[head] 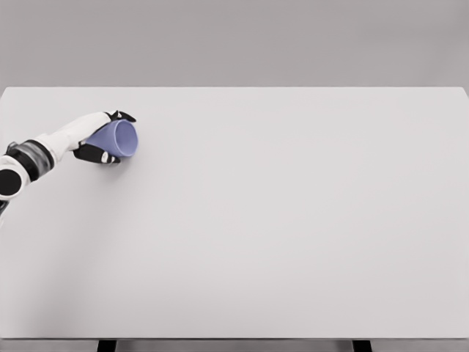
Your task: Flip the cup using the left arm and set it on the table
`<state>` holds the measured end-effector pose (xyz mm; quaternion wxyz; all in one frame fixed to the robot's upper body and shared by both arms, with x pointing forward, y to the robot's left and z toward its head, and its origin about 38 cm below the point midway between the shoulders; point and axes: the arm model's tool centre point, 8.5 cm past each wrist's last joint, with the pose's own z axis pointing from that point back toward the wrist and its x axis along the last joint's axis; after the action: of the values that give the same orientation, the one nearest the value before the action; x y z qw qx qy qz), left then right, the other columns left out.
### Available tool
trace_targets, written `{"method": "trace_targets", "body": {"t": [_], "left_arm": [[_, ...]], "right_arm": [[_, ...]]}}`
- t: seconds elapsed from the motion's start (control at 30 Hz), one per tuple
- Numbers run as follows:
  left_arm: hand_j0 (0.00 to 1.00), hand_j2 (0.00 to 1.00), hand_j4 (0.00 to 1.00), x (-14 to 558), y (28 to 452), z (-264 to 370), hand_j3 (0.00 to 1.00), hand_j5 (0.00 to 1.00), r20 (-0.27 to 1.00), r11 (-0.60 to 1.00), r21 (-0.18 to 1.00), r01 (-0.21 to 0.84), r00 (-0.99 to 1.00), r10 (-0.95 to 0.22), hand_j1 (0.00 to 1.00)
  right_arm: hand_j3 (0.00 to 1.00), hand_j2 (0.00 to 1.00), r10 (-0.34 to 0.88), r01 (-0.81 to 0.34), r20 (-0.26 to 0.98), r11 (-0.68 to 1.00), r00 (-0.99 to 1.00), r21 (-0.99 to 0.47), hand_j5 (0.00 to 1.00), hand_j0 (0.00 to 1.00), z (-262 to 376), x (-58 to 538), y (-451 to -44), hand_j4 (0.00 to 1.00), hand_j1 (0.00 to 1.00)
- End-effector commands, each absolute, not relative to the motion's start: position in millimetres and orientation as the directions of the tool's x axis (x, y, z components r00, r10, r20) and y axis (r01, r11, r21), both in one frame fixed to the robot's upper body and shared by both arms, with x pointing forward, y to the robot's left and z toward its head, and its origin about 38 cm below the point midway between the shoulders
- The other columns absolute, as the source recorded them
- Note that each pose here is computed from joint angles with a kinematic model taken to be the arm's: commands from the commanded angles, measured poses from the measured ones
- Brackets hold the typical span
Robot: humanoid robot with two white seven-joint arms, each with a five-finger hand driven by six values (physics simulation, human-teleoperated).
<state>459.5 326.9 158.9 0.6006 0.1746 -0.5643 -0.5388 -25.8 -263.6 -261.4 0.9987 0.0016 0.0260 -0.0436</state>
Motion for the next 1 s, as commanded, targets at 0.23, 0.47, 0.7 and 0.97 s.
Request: {"method": "trace_targets", "body": {"t": [0.23,0.47,0.7,0.97], "left_arm": [[0.80,0.80,0.80,459,316,179,0.80,0.80,0.707,0.564,0.681,0.467,-0.215,-0.674,0.80],[0.80,0.80,0.80,459,311,180,0.80,0.80,0.781,0.636,0.606,0.478,-0.203,-0.591,0.80],[0.80,0.80,0.80,459,304,180,0.80,0.80,0.835,0.686,0.537,0.491,-0.191,-0.516,0.80],[0.81,0.81,0.81,455,309,174,0.81,0.81,0.890,0.751,0.447,0.487,-0.156,-0.428,0.81]], "right_arm": [[1.00,1.00,-0.088,0.088,-0.052,0.996,0.995,0.001,1.00,1.00,-261,-26,-264,1.00,1.00],[1.00,1.00,-0.088,0.088,-0.052,0.996,0.995,0.001,1.00,1.00,-261,-26,-264,1.00,1.00],[1.00,1.00,-0.086,0.086,-0.052,0.996,0.995,0.001,1.00,1.00,-261,-26,-264,1.00,1.00],[1.00,1.00,-0.088,0.088,-0.052,0.996,0.995,0.000,1.00,1.00,-261,-26,-264,1.00,1.00]]}}
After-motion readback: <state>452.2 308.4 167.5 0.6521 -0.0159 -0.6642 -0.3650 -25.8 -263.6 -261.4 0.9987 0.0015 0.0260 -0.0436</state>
